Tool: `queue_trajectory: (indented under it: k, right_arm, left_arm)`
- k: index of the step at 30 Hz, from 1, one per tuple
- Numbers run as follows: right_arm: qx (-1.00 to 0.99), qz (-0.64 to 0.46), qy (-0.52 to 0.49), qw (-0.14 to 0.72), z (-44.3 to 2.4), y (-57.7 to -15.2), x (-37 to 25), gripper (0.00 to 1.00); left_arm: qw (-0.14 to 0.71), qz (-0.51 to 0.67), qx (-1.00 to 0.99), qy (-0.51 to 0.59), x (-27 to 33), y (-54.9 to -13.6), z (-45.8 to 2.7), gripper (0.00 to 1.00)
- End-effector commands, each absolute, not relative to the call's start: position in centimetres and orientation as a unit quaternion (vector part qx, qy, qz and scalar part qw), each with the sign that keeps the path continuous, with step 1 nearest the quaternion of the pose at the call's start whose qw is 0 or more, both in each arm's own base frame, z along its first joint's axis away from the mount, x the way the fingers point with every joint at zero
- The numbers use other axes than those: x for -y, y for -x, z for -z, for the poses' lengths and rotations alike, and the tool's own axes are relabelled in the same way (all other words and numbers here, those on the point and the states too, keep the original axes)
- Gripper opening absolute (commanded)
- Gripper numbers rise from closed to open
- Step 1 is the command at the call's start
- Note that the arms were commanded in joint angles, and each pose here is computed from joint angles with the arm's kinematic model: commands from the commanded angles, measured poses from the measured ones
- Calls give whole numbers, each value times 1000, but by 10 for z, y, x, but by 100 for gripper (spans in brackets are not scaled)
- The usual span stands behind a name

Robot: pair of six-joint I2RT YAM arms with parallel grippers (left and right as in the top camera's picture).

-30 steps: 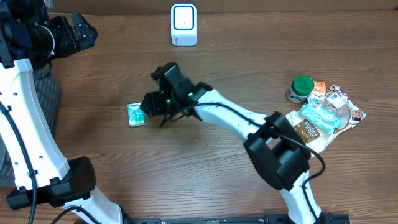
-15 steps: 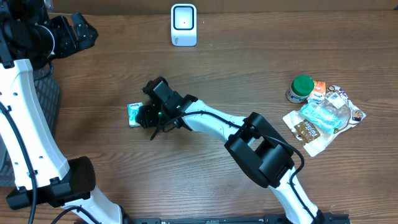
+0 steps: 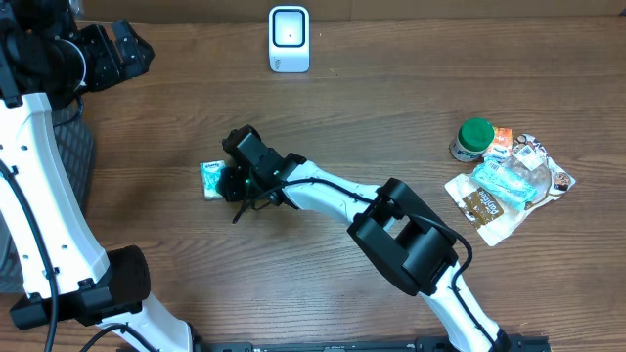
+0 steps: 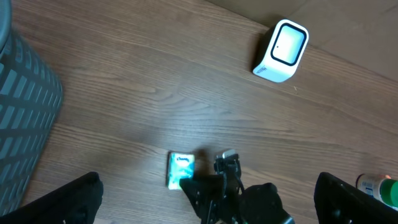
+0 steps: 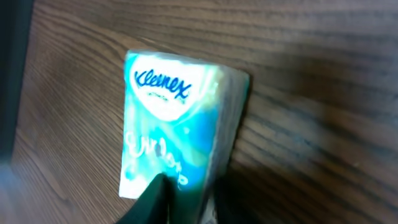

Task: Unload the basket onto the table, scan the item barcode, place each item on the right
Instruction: 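Push the Kleenex pack right and grasp its end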

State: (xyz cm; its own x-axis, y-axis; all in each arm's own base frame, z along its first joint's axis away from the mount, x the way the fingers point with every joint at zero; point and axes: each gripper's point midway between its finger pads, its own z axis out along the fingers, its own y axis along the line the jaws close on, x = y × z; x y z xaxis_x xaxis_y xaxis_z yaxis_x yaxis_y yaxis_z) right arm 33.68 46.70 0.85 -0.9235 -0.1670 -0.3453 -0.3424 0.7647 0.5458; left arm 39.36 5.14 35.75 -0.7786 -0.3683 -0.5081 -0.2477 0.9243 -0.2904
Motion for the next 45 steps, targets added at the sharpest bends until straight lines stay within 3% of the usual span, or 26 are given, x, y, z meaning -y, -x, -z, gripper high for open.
queue_trajectory:
  k: [1,3,8,12,15,24,30,36,45]
  right_arm:
    - [-938,-296,130,127,11,-335,-463,10]
    - [-936,-305,131,119,6,-335,-461,4]
    - [-916,-361,154,82,-36,-338,-448,4]
    - [-862,-455,221,41,-102,-331,-420,4]
    - [-871,-441,214,36,-119,-339,-379,4]
    - [-971,-177,151,58,-61,-370,-266,4]
    - [-968,-142,201,58,-41,-358,-266,7]
    - [-973,-87,202,73,-35,-368,-244,31]
    - [-974,-86,197,71,-35,-371,-238,36]
  left_arm:
    - [298,104,-934,168,-51,-391,-364,100]
    - [298,104,-934,168,-51,-391,-364,99]
    - [298,104,-934,168,-51,-391,-364,100]
    - [298,104,-934,168,-51,-391,-364,100]
    - [298,104,-934,168,-51,-391,-364,99]
    - [298,104,-934,168,-51,-391,-364,100]
    - [298,104,-934,168,-51,-391,-364,100]
    - [298,104,-934,168,-51,-391,-364,99]
    - [298,104,-934,168,-51,-391,-364,100]
